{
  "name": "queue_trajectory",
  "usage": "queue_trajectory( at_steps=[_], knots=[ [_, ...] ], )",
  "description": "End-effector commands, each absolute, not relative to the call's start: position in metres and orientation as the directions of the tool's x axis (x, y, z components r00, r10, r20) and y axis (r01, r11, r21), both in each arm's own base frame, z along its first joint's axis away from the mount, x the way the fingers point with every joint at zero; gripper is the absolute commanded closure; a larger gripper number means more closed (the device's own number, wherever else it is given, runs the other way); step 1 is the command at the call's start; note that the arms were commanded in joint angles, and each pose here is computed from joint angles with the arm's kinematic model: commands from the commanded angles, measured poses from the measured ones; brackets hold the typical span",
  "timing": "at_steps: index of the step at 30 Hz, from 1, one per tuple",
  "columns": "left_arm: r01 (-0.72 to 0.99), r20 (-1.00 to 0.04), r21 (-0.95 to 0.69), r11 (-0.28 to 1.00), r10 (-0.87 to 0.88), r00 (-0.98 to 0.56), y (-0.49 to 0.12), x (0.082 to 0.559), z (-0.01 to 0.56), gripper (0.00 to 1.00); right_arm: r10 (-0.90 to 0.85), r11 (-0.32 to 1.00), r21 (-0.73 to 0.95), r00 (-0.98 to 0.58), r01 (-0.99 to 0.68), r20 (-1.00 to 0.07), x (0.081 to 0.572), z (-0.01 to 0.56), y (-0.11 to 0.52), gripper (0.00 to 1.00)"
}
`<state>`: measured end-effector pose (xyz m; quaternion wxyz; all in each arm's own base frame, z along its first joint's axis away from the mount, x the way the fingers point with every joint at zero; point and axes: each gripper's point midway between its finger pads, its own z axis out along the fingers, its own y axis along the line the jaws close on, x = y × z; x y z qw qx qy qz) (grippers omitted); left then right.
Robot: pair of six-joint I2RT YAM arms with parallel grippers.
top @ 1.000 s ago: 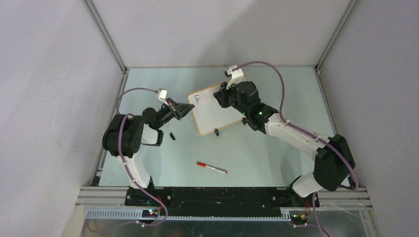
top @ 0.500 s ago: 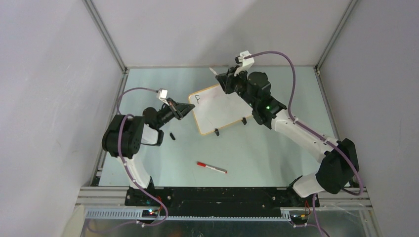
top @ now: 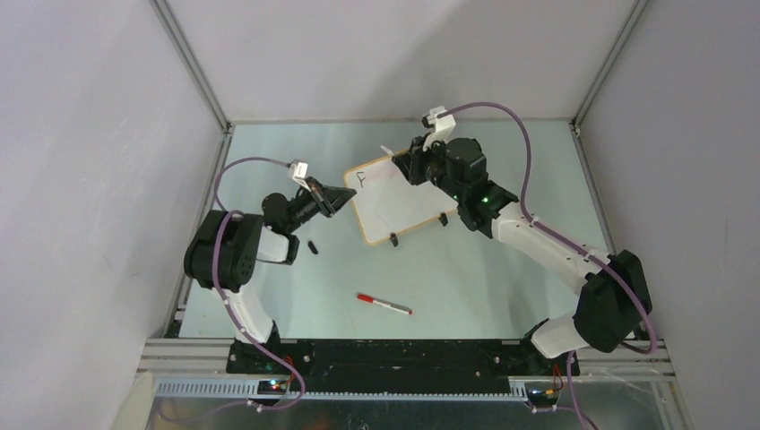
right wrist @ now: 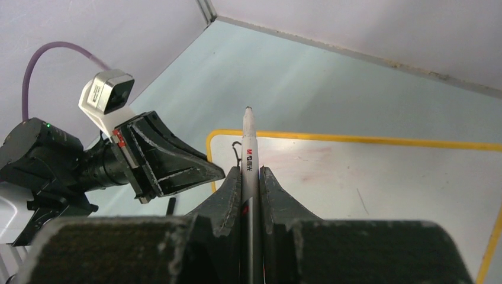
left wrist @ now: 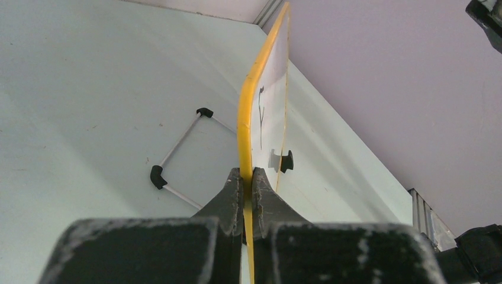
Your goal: Write a sentence on the whiteboard
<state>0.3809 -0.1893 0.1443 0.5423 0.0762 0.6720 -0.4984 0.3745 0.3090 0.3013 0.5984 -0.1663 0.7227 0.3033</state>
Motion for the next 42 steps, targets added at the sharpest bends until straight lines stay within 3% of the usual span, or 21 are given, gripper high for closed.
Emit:
queue_trajectory(
  at_steps=[1, 42],
  knots=[
    [0.684, -0.864, -0.496, 0.535, -0.381, -0.328, -0.194, 0.385, 0.152, 1.00, 0.118, 0.748, 0.244, -0.238, -0.617, -0.964, 0.368, 0.300, 0.319, 1.00],
    [0.683, -0.867, -0.491, 0.541, -0.379, -0.323, -0.194, 0.385, 0.152, 1.00, 0.053, 0.746, 0.219, -0.272, -0.629, -0.961, 0.362, 0.268, 0.352, 1.00]
  ],
)
